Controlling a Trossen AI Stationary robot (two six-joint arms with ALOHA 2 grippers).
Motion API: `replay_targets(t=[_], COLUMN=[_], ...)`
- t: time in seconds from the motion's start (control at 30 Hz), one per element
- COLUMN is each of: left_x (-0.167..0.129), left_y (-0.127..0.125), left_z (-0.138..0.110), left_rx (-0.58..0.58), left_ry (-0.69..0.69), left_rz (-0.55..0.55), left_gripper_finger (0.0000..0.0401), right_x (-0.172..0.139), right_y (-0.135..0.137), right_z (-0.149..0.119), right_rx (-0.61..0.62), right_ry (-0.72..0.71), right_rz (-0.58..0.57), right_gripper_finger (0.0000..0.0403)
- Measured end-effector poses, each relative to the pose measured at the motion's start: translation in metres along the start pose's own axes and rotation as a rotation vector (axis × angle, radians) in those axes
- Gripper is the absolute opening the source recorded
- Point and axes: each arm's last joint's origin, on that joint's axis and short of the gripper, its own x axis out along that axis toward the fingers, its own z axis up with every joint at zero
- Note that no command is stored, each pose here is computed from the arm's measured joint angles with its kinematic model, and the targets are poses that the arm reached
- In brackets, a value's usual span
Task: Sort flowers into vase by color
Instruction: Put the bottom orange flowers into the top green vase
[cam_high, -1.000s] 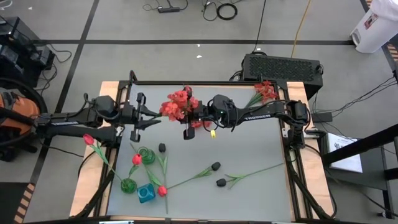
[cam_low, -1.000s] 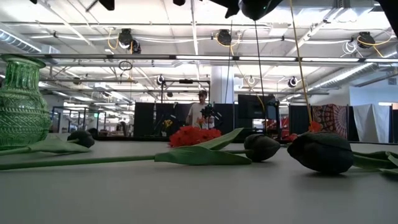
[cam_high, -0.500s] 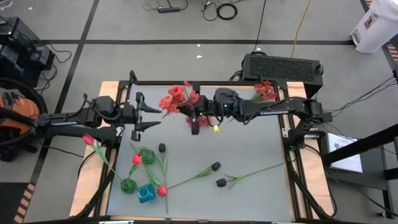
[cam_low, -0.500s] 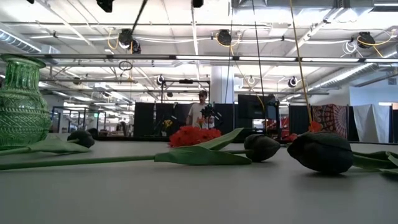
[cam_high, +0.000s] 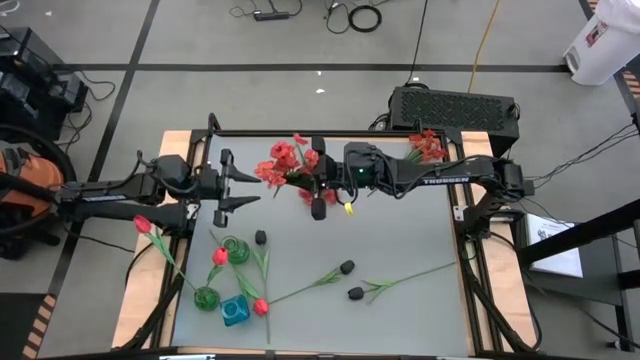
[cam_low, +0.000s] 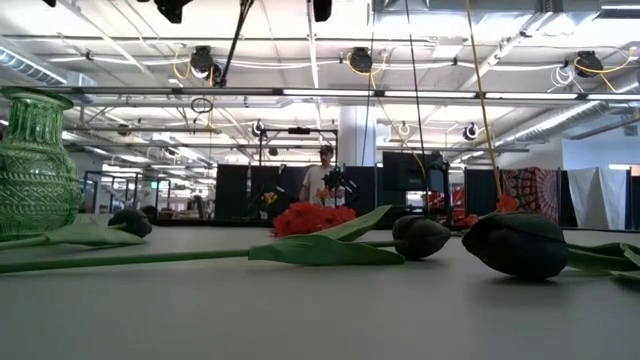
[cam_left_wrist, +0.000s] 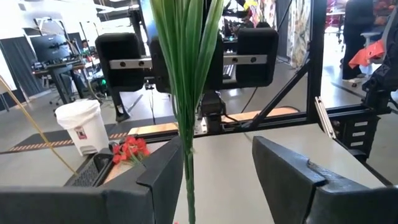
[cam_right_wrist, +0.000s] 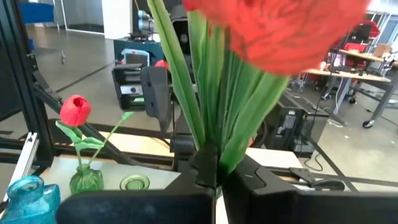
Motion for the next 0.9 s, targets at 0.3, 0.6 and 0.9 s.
replay_targets(t=[0.3,0.6,0.9], left_x=[0.003,0.003,0.003], left_y=[0.000,0.001,0.001], left_z=[-0.001,-0.002,-0.002], left_rx=[-0.001,-0.002,-0.002], left_ry=[0.010,0.017,0.017], left_rz=[0.008,0.032,0.032], left_gripper_finger=[0.0199,0.0199,0.0199], right_x=[0.011,0.027,0.031], right_y=[0.008,0.014,0.015], right_z=[0.003,0.001,0.005], right_rx=[0.024,0.024,0.048], right_ry=[-0.014,-0.013,-0.093], right_rz=[0.024,0.034,0.030], right_gripper_finger=[0.0000,0.0000,0.0000])
